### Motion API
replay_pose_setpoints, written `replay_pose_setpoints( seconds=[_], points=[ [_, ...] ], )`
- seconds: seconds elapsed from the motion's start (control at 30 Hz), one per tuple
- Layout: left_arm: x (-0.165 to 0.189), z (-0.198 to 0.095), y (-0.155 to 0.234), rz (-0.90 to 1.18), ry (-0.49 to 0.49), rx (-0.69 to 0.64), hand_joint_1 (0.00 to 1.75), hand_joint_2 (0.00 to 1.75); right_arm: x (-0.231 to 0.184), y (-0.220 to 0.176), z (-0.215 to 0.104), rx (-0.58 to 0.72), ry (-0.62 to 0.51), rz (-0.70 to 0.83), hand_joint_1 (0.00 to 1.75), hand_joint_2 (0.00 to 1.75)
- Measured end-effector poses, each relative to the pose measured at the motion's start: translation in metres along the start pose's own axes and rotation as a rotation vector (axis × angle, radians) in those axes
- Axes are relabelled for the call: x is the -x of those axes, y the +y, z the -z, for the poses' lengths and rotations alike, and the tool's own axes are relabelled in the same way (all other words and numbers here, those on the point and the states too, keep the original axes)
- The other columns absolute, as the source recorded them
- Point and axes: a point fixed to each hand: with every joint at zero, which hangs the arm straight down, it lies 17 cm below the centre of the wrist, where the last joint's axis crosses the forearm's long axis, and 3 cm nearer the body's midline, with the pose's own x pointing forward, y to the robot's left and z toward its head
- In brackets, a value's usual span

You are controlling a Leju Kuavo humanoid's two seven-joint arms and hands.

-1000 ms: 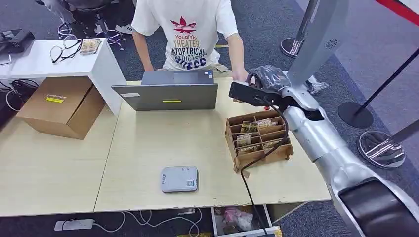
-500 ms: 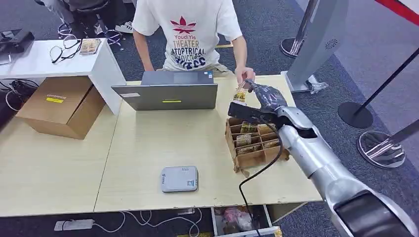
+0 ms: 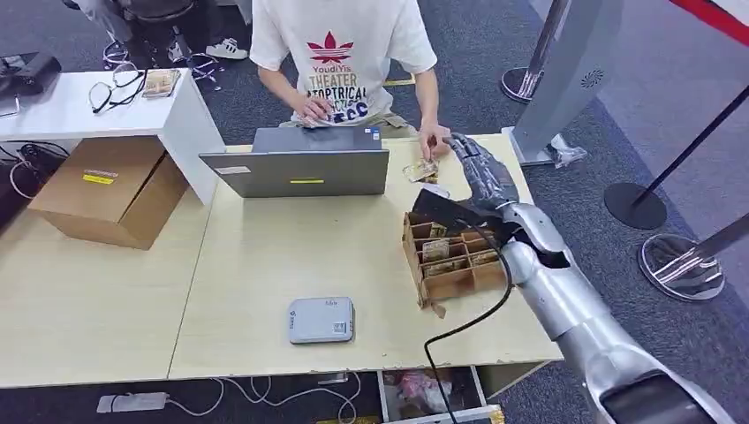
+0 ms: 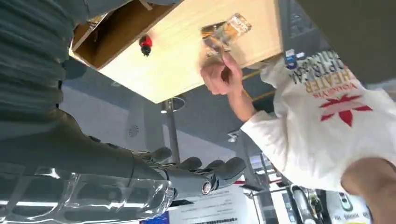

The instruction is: Pass the card to the sensor for recognition and then transmit it.

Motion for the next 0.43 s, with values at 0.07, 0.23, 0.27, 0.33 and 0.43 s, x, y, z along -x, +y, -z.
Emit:
replay_pose_setpoints(
  seconds=[0.07,0.23,0.27,0.33,0.43],
  points=[
    [0.001,0.0,0.0,0.0,0.001,0.0,0.0,0.0,-0.01,-0.006,-0.005,0.044,-0.029,0.049,0.0,1.75],
    [0.002,0.0,-0.002,-0.005,0.005,0.029,0.0,0.0,-0.038,-0.023,-0.017,0.176,-0.078,0.209,0.0,1.75],
    [0.003,0.001,-0.001,-0.007,0.006,0.03,0.0,0.0,-0.042,-0.027,-0.021,0.204,-0.079,0.237,0.0,1.75],
    [0.003,0.001,0.0,-0.01,0.007,0.029,0.0,0.0,-0.048,-0.03,-0.029,0.244,-0.081,0.282,0.0,1.75],
    [0.004,0.001,0.001,-0.013,0.01,0.025,0.0,0.0,-0.056,-0.032,-0.041,0.284,-0.079,0.343,0.0,1.75]
  ],
)
